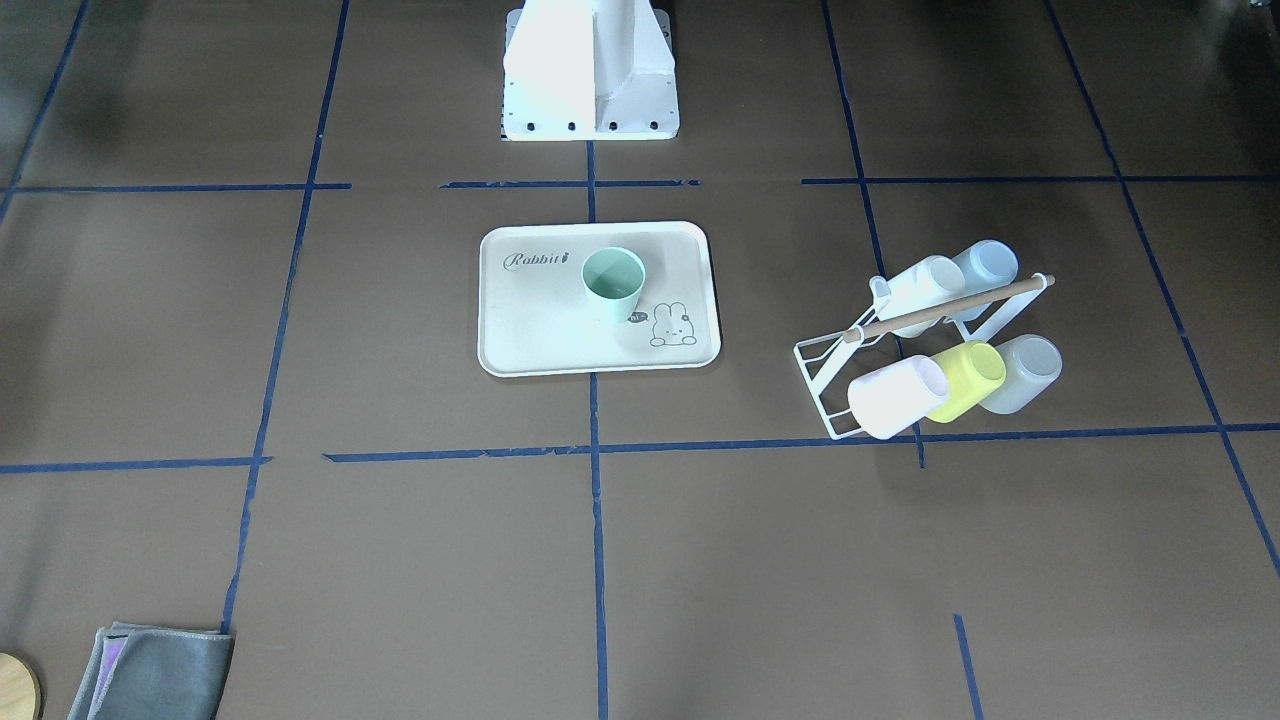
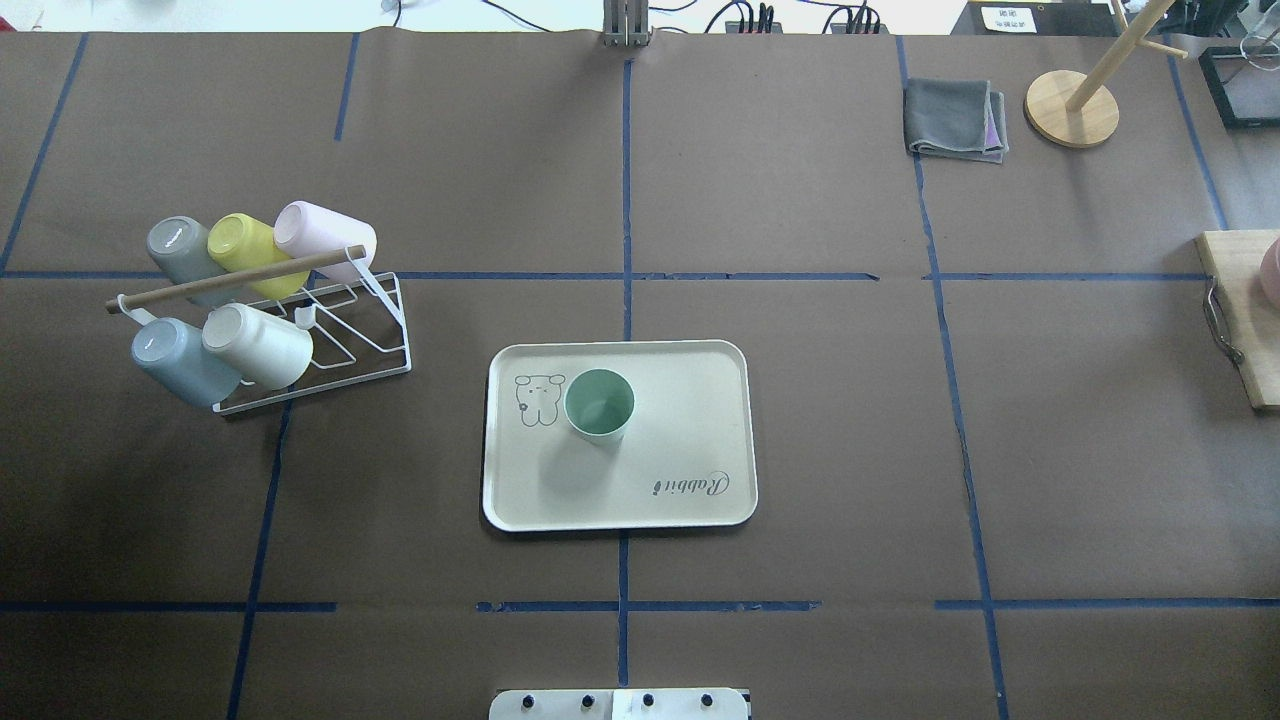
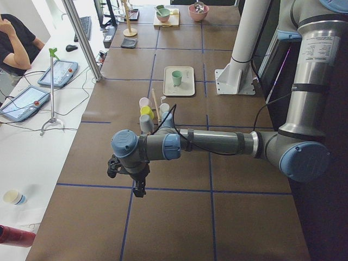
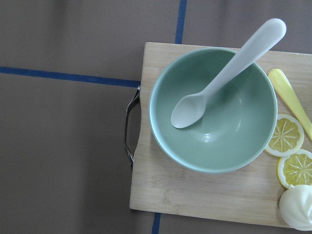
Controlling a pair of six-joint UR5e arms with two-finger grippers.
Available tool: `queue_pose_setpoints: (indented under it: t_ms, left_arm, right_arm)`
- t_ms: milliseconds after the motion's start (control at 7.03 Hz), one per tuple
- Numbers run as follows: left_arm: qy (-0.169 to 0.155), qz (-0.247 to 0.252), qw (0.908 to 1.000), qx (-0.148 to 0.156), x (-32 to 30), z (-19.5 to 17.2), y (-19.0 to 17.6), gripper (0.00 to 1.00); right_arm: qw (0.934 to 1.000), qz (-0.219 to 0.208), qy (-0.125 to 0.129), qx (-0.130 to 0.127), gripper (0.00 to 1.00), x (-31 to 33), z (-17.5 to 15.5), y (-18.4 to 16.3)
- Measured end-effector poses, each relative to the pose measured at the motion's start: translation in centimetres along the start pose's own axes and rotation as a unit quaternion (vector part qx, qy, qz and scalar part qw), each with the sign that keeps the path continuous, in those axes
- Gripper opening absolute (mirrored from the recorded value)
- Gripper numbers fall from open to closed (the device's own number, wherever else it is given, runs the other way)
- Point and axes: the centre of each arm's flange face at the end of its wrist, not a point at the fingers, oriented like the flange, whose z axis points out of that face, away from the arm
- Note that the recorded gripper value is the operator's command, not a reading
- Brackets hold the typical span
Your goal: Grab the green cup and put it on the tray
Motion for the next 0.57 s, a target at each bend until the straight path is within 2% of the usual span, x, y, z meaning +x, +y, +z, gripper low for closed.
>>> queue_pose_setpoints:
  t_ms: [569]
  left_arm:
    - [0.001, -0.008, 1.0, -0.006, -1.3, 1.5, 1.5, 1.0]
  right_arm:
    - [1.0, 0.003, 0.0, -0.003, 1.0, 0.3, 0.3, 0.1]
